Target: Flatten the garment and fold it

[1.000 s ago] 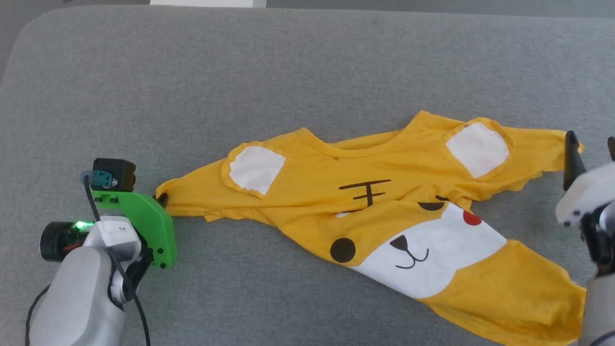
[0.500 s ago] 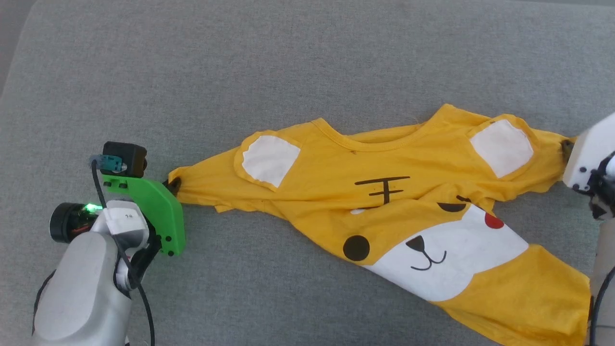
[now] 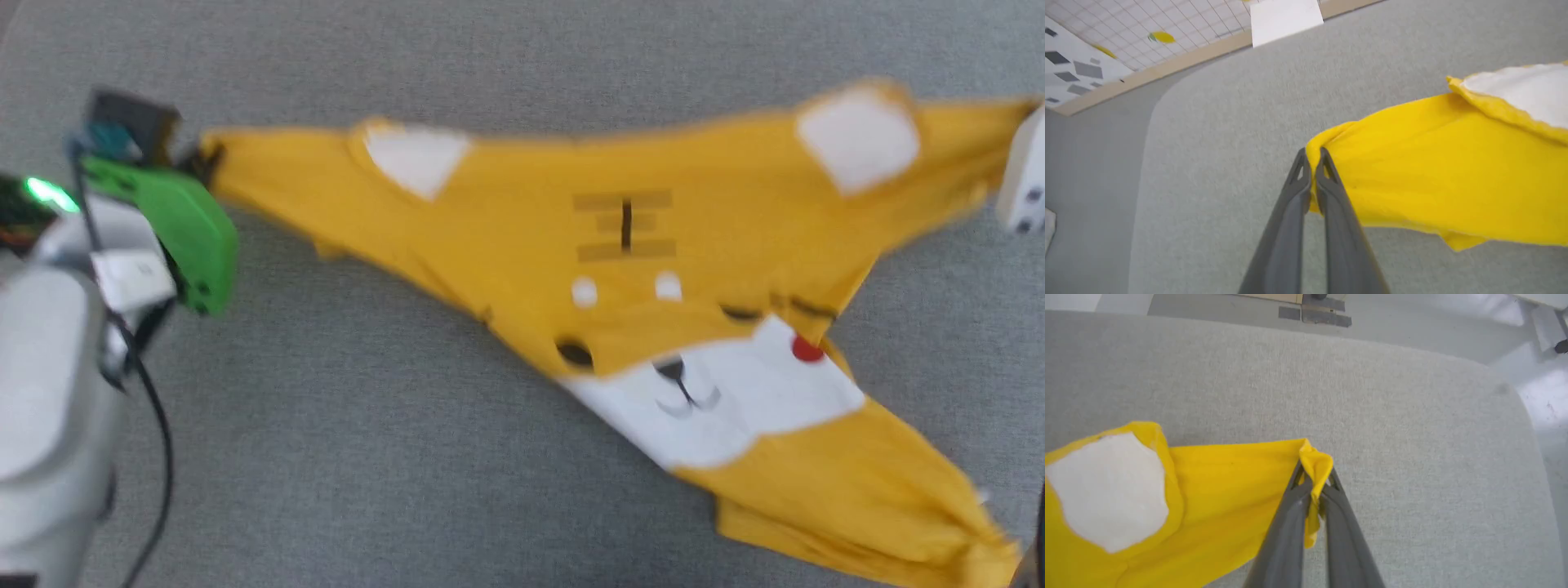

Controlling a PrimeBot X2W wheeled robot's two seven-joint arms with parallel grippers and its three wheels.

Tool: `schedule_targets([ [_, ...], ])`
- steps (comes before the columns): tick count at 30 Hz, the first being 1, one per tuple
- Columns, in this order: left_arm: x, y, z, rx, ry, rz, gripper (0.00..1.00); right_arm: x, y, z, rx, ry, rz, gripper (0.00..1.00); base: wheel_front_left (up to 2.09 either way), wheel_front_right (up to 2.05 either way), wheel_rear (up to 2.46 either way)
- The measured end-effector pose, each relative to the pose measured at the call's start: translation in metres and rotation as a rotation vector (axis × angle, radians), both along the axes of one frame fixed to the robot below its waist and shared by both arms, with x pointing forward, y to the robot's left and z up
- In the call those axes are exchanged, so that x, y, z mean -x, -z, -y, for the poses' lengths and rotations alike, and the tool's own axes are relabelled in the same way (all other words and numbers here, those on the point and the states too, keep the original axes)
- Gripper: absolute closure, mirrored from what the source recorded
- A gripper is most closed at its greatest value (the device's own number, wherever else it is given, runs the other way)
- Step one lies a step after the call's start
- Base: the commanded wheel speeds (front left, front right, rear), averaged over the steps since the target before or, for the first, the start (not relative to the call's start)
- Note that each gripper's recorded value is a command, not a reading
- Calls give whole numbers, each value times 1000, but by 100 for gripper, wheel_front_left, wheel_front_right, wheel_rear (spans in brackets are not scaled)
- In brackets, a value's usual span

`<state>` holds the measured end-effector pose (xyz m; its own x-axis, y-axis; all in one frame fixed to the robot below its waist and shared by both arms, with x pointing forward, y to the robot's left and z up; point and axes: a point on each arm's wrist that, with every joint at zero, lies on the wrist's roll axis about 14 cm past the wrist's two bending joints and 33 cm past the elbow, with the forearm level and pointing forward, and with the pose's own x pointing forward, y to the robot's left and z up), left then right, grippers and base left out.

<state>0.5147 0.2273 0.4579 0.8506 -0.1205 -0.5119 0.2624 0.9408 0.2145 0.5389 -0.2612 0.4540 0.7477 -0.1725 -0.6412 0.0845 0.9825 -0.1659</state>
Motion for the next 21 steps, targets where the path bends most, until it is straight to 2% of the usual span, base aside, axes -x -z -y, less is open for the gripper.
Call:
schedule_targets([
  [4, -44, -55, -10, -68, -3, 190, 100, -36, -52, -2, 43, -34, 170, 100, 0, 0, 0],
  [8, -86, -119, -16, -93, -33, 415, 100, -71, -104, -4, 68, -54, 334, 100, 0, 0, 0],
  [14, -132, -207, -18, -9, -109, 752, 100, -118, -183, -6, 98, -74, 614, 100, 0, 0, 0],
  [21, -156, -269, -26, 38, -179, 1025, 100, -142, -260, -10, 174, -88, 908, 100, 0, 0, 0],
])
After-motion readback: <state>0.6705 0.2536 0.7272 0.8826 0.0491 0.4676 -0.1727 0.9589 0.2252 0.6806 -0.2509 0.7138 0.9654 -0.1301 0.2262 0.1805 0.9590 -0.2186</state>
